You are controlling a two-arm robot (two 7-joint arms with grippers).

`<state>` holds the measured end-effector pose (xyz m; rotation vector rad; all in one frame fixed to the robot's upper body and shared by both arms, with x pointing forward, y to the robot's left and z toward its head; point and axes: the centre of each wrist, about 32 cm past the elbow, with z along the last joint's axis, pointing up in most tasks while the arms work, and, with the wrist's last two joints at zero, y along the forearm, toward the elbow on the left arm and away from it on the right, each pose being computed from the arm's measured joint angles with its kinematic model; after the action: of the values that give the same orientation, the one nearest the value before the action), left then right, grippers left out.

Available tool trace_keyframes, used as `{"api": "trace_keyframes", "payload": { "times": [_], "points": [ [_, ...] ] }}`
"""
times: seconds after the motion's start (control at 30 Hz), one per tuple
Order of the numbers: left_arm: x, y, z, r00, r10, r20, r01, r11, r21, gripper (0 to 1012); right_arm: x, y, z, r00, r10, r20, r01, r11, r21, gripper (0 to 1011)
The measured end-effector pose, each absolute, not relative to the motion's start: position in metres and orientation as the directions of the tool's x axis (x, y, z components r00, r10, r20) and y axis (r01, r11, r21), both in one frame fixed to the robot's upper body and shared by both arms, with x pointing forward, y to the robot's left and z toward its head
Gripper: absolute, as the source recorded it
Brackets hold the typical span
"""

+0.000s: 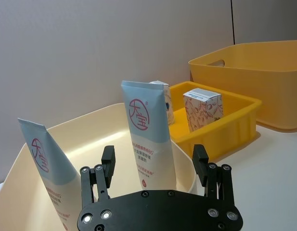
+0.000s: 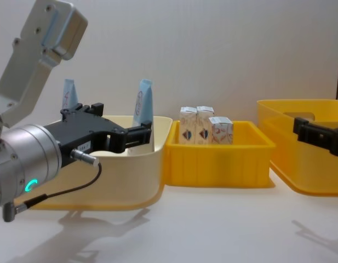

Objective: Bimanual collaborative sorting of washing and personal care products

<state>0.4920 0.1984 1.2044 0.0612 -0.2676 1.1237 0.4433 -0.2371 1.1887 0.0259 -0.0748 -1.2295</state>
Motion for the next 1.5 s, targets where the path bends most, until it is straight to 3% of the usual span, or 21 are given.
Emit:
{"api": "trace_keyframes", "payload": {
  "times": [1.5],
  "points": [
    [0.4920, 0.1984, 1.2044, 0.404, 0.882, 0.243, -0.897, 0.434, -0.086, 1000, 0.4433, -0.2371, 1.1887, 0.333, -0.942, 0.043, 0.940, 0.335, 0.060, 1001]
  ]
}}
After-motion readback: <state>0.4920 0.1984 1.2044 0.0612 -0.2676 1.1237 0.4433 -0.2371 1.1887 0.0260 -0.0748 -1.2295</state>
